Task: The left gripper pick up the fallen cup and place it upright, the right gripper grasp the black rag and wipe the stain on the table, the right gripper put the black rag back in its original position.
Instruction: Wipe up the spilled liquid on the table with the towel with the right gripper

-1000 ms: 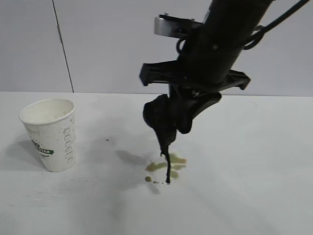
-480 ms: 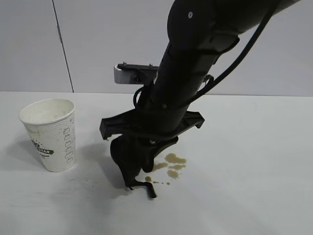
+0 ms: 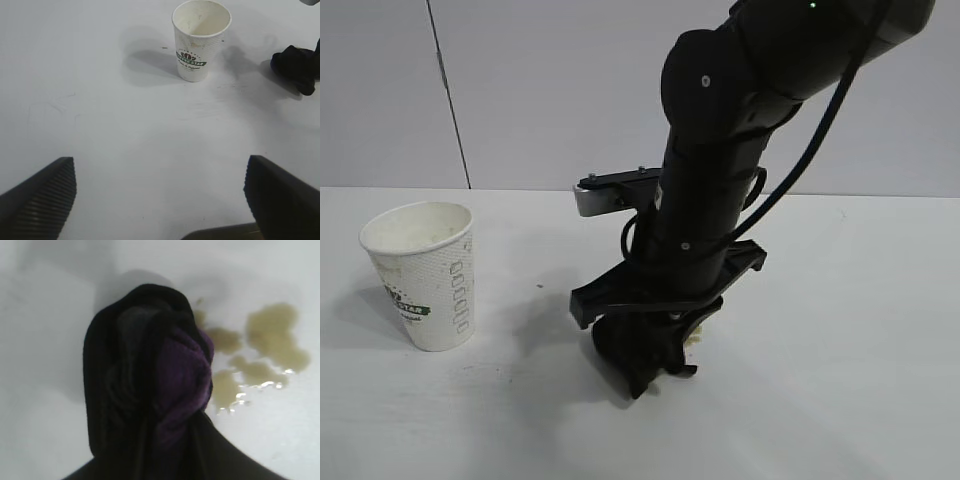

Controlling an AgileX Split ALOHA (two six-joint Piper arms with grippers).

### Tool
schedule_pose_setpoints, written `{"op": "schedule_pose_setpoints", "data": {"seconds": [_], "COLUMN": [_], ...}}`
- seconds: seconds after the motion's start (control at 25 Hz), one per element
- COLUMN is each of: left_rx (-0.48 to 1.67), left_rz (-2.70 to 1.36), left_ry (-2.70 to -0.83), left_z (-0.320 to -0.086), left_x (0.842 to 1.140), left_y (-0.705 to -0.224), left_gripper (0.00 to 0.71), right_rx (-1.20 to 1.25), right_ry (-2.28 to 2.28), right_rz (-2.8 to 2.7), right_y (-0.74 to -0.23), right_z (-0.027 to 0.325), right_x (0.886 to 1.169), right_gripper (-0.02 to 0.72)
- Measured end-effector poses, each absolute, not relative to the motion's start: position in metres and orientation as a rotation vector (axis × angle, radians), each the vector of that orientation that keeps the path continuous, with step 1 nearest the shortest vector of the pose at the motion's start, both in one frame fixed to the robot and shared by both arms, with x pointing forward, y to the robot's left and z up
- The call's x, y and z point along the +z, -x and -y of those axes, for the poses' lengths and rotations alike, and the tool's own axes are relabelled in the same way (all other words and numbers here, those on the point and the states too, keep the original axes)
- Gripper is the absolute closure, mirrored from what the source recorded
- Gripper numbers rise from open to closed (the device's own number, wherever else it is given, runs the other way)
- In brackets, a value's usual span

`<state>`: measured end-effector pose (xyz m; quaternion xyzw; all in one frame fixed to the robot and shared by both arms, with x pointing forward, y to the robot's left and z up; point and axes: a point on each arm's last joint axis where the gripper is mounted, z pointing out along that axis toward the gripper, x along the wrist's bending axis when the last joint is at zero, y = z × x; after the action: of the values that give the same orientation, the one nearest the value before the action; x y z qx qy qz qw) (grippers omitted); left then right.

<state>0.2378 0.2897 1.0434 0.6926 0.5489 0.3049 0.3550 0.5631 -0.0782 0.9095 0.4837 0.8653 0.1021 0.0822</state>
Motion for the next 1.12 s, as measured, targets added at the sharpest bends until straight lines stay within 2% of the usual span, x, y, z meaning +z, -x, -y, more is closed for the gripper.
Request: {"op": "schedule_pose_setpoints", "data": {"seconds": [0.24,0.36,0.48,0.8,0.96,1.12], "left_rx": [0.788,0.788,0.788,0.788,0.788,0.788], "left_rz": [-1.419,-1.419,-1.419,-1.419,-1.419,-1.419], "left_ry": [-1.791,-1.791,-1.791,-1.791,-1.791,-1.791], "left_z": [-0.290,-0.290,-0.290,-0.290,-0.290,-0.290], "left_x": [1.043,1.043,1.043,1.043,1.043,1.043], "left_y": [-0.238,-0.238,-0.238,-0.238,-0.238,-0.238], "left_gripper": [0.056,0.056,0.056,0.056,0.056,0.056], "right_rx": [0.032,-0.041,0.020,0.494,0.647,0.634], "right_ry": [-1.644,-1.759,-1.803,-1.567,-1.487,-1.489], "right_rz": [-2.396,-2.411,-2.553,-2.754,-2.664,-2.646], "right_y": [-0.590,-0.587,-0.576,-0.548,-0.553,-0.557], "right_z": [0.147,0.159,0.142,0.056,0.042,0.041], "right_x": [0.910,0.908,0.908,0.912,0.915,0.900], "right_gripper": [0.592,0.592,0.592,0.592,0.592,0.592]}}
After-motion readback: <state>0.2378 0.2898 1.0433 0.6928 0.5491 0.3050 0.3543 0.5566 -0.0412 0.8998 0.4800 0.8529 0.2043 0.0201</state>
